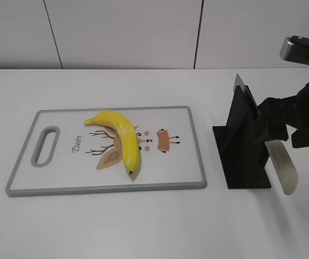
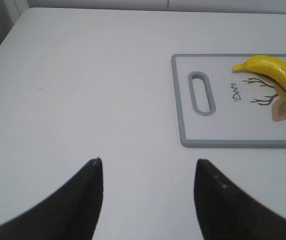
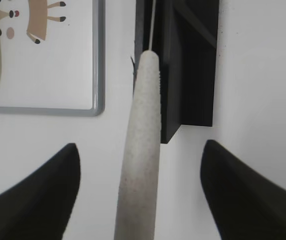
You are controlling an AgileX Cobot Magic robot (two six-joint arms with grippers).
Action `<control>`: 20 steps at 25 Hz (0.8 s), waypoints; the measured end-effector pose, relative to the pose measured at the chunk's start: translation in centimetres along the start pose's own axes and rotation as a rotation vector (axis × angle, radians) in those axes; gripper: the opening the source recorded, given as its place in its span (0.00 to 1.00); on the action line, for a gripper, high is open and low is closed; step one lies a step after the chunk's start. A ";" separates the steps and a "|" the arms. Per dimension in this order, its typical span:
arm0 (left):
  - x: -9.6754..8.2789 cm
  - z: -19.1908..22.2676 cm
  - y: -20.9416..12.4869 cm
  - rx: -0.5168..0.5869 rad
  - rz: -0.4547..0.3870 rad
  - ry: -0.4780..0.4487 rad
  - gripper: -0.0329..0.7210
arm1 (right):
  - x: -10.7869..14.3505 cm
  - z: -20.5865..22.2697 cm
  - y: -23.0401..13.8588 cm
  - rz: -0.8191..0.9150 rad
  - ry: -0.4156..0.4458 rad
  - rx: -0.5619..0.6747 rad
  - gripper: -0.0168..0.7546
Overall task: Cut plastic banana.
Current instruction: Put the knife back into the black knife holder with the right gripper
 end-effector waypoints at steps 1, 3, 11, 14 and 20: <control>0.0 0.0 0.0 0.000 0.000 0.000 0.76 | 0.0 0.0 0.0 0.000 0.002 0.000 0.82; 0.0 0.0 0.0 0.000 0.000 0.000 0.76 | 0.0 0.0 0.0 -0.009 0.003 0.001 0.85; 0.0 0.0 0.0 0.000 0.000 0.001 0.74 | 1.3 -3.0 2.1 -0.099 0.037 -0.094 0.86; 0.0 0.0 0.0 0.000 0.000 0.001 0.73 | 2.1 -6.0 2.9 -0.171 0.059 -0.161 0.86; 0.0 0.0 0.0 0.000 0.001 0.002 0.73 | 2.9 -11.5 1.9 -0.352 0.078 -0.280 0.85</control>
Point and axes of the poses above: a point on each arm's last joint axis where the gripper is mounted, z pointing out along that axis toward the gripper, x along the wrist's bending axis when the last joint is at zero, y = z × x, the point moved 9 cm from there along z, pointing out along that axis toward the gripper, and after that the axes turned 3 degrees about -z, right-handed, at the moved point
